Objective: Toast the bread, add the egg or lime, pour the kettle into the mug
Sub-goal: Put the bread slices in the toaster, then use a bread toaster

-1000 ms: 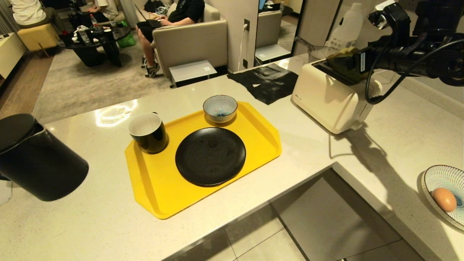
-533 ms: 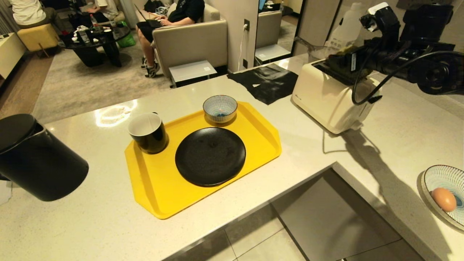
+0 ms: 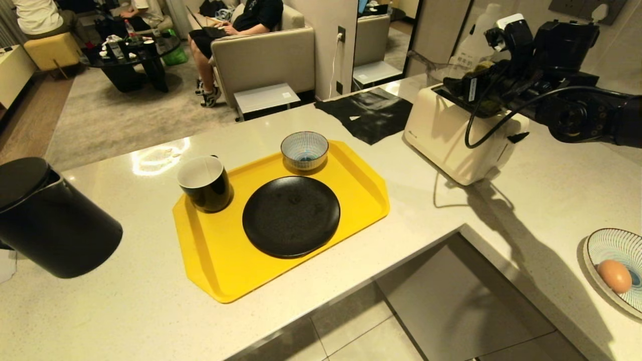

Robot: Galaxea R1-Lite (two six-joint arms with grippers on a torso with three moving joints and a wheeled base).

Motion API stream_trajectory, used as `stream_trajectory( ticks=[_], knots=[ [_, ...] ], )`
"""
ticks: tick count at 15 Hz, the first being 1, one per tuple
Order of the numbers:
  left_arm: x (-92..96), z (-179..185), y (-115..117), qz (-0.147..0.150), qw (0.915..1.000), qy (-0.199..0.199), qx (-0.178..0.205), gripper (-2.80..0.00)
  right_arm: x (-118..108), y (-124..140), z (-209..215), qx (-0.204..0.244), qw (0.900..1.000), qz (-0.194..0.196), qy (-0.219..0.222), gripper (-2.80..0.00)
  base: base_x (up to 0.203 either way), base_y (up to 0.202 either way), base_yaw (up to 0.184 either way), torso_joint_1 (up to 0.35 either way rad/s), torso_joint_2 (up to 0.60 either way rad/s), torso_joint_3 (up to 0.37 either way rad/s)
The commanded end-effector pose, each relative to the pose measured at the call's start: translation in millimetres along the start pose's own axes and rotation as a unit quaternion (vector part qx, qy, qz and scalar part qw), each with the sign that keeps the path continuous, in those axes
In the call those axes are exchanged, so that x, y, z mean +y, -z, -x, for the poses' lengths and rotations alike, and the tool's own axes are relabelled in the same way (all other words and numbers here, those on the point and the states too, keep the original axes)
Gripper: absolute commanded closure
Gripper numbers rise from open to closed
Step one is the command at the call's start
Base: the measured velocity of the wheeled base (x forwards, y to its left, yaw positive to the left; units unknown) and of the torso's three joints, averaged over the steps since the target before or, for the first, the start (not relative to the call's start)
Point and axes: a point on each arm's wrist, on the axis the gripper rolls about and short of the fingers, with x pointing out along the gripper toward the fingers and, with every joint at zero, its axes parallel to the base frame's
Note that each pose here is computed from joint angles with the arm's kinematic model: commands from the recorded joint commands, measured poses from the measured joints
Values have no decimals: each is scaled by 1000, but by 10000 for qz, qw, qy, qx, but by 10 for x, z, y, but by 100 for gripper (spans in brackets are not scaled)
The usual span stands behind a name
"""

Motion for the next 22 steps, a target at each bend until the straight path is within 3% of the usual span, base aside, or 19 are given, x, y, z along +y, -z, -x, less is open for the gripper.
stream_trajectory(
  ticks=[1, 7, 12, 15, 17, 22],
  knots=[
    [0, 0, 0, -1, 10000, -4, 4, 0, 12, -21, 8, -28, 10000, -24, -7, -280, 0, 0, 0, 0, 0, 0],
    [0, 0, 0, -1, 10000, -4, 3, 0, -105, -117, 72, -157, 9996, -190, 139, -280, 0, 0, 0, 0, 0, 0],
    [0, 0, 0, -1, 10000, 2, 3, 0, -376, -321, 250, -337, 9976, -239, 547, -280, 0, 0, 0, 0, 0, 0],
    [0, 0, 1, -1, 10000, -2, -2, 0, -470, -550, 535, -58, 9974, -673, 259, -280, 0, 0, 0, 0, 0, 0],
    [0, 0, 0, -1, 10000, 2, 4, 0, -552, -632, 674, 94, 9947, -983, 288, -280, 0, 0, 0, 0, 0, 0],
    [0, 0, 0, -1, 10000, -4, 4, 0, -905, -537, 820, 474, 9907, -1154, 538, -280, 0, 0, 0, 0, 0, 0]
  ],
)
